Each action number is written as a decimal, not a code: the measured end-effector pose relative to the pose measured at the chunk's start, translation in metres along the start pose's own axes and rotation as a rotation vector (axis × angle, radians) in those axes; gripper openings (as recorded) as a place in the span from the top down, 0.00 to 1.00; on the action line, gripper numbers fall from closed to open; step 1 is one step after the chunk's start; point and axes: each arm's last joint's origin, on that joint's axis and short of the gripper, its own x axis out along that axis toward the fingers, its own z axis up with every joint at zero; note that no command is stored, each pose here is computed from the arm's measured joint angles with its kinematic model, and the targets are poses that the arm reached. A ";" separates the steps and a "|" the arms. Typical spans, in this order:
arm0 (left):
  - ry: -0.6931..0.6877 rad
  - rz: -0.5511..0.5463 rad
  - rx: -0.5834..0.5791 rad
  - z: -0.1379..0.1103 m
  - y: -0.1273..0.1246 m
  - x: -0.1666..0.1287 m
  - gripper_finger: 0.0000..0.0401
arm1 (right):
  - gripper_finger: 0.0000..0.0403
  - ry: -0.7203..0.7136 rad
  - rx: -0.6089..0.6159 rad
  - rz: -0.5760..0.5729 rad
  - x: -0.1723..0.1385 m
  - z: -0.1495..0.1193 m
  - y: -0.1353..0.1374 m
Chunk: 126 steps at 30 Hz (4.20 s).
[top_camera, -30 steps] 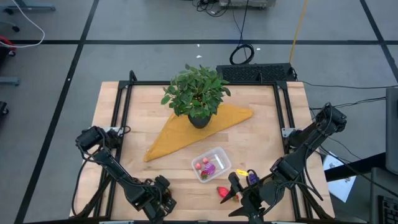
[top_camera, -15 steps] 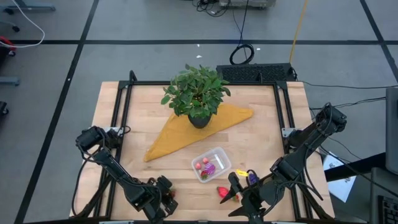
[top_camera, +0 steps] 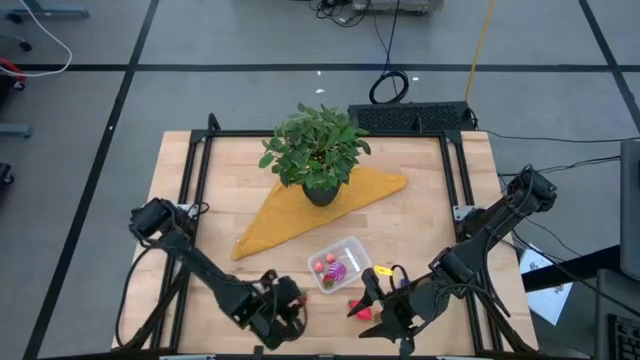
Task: Pick and placing Produce into tupperware
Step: Put the left strawberry into the transparent bin, then put the dragon fruit into the transparent bin
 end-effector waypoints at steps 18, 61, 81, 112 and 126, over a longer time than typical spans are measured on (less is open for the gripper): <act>-0.144 0.078 0.167 0.072 0.023 0.033 0.65 | 0.43 -0.011 -0.008 -0.004 -0.024 0.009 -0.008; 0.004 0.039 0.106 0.077 0.038 0.073 0.65 | 0.43 0.012 0.000 0.000 -0.026 0.007 -0.008; 0.040 0.033 0.114 0.075 0.038 0.072 0.43 | 0.43 0.034 -0.003 0.004 -0.026 0.005 -0.007; -0.234 0.187 0.140 0.041 0.039 -0.113 0.30 | 0.43 0.171 0.304 0.063 -0.020 -0.026 0.023; -0.191 0.316 0.115 0.023 0.057 -0.126 0.30 | 0.43 0.117 0.418 -0.169 -0.013 -0.052 0.024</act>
